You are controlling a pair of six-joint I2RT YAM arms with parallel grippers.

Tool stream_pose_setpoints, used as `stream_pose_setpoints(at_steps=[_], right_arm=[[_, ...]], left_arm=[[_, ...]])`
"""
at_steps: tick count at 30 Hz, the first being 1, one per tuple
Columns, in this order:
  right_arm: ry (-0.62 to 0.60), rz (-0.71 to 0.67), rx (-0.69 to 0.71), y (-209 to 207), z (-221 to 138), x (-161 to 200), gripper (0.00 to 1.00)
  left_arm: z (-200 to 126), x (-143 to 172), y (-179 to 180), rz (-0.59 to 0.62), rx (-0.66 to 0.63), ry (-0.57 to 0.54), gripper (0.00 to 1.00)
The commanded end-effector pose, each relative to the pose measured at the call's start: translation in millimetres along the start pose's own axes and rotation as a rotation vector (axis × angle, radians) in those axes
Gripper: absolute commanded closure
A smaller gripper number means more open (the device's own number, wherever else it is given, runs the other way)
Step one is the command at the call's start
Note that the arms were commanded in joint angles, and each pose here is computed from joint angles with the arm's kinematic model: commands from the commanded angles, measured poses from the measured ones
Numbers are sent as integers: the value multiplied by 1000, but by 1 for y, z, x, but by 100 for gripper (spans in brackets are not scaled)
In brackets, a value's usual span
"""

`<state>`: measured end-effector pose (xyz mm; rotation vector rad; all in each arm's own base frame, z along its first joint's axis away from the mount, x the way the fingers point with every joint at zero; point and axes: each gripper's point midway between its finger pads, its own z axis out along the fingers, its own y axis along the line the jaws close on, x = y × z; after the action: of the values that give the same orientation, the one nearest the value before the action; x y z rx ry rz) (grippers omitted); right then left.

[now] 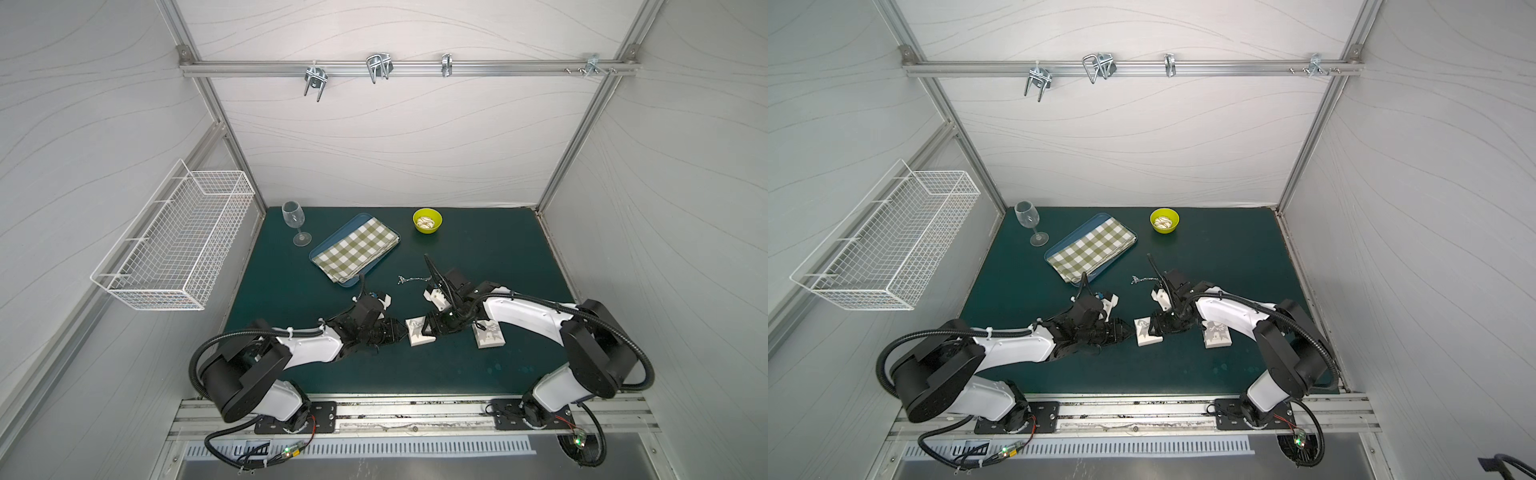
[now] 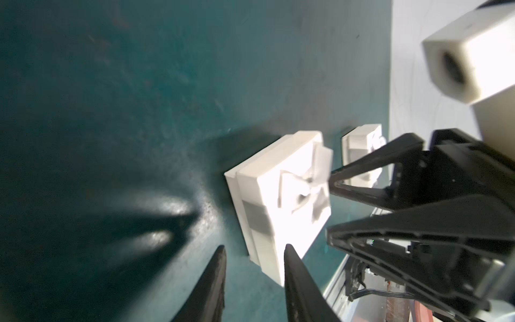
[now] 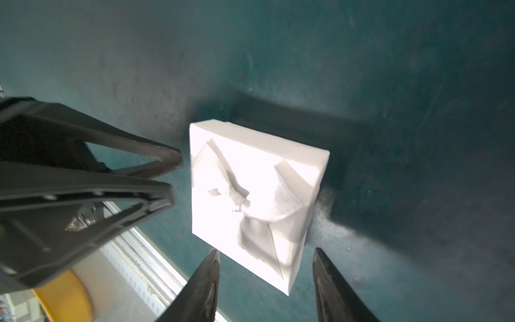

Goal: Take the necklace out of the lift-off lid jewelry box
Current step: Move the jewelry box to the center of the board.

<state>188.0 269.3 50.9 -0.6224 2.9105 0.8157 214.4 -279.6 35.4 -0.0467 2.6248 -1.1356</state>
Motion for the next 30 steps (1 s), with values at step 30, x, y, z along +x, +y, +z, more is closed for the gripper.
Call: stream_pose_setpoints(at_steps=[30], right_arm=[[-79,-221,-117,113,39,-139,30]], left_arm=[[-121,-121,117,-215,-236,-294,59]])
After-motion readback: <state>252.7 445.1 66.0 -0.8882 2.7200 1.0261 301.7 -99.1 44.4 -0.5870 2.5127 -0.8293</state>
